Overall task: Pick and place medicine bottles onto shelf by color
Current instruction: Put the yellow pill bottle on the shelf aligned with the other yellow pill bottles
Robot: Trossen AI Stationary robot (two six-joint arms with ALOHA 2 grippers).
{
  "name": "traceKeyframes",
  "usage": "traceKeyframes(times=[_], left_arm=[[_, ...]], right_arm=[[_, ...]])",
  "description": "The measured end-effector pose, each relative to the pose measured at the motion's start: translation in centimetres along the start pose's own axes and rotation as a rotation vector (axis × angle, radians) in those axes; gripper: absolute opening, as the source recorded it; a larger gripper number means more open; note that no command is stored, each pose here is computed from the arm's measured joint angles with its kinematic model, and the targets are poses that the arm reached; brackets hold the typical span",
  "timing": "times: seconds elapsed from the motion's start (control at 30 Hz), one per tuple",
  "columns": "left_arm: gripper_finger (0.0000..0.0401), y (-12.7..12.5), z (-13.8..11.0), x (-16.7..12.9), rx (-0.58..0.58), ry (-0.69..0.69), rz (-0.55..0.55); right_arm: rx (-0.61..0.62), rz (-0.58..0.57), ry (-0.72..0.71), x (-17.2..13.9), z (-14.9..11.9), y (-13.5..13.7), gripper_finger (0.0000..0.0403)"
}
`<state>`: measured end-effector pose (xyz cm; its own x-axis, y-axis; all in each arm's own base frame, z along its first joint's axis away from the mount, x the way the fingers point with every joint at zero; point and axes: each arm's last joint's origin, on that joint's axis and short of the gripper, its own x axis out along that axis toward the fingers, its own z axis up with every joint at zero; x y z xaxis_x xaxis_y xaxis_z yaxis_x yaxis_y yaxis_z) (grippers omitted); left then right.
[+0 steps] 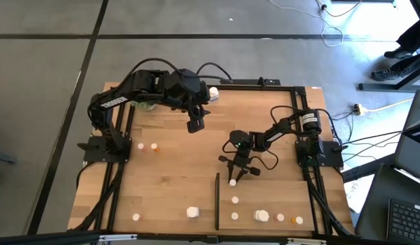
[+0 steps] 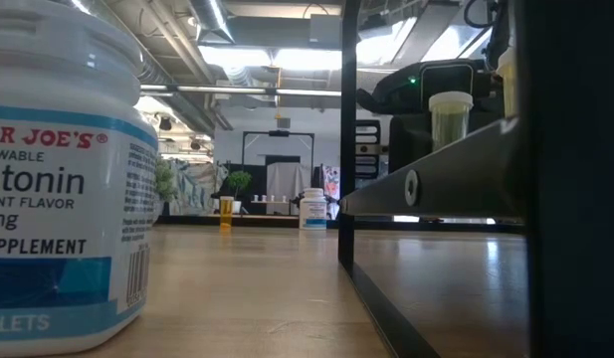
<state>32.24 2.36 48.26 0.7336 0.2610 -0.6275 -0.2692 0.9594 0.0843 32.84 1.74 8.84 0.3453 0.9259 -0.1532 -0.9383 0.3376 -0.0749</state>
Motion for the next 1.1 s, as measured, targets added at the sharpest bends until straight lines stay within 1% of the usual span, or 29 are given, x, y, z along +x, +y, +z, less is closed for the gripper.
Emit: traceKeyframes(times=[0.2, 0.3, 0.4, 0.6, 0.67, 0.8, 1.1], left_arm=[[0.0155, 0.00, 0.00, 0.01, 0.000, 0.000, 0.000], [0.0155, -0.03, -0.01, 0.01, -0.001, 0.001, -0.008], [0.0155, -0.21, -0.02, 0.00, 0.000, 0.006, -0.073], [0.0155, -0.47, -0.04, -0.03, -0.001, 0.013, -0.164], [0.0155, -0.54, -0.05, -0.04, -0.002, 0.015, -0.188], [0.0155, -0.56, -0.05, -0.05, -0.027, 0.018, -0.192], [0.0155, -0.64, -0.06, -0.06, -0.025, 0.018, -0.194]], right_arm=[[0.003, -0.003, 0.001, -0.01, 0.00, -0.01, 0.0126], [0.027, -0.003, 0.001, 0.01, 0.00, -0.01, 0.0139], [0.049, -0.003, 0.001, 0.01, 0.00, -0.01, 0.0156], [0.042, -0.003, -0.001, 0.03, 0.06, -0.02, 0.0185], [0.042, -0.003, -0.001, 0.03, 0.06, -0.02, 0.0187], [0.042, -0.003, -0.001, 0.03, 0.06, -0.02, 0.0188], [0.062, 0.015, -0.022, -0.65, 0.02, -0.20, 0.0188]])
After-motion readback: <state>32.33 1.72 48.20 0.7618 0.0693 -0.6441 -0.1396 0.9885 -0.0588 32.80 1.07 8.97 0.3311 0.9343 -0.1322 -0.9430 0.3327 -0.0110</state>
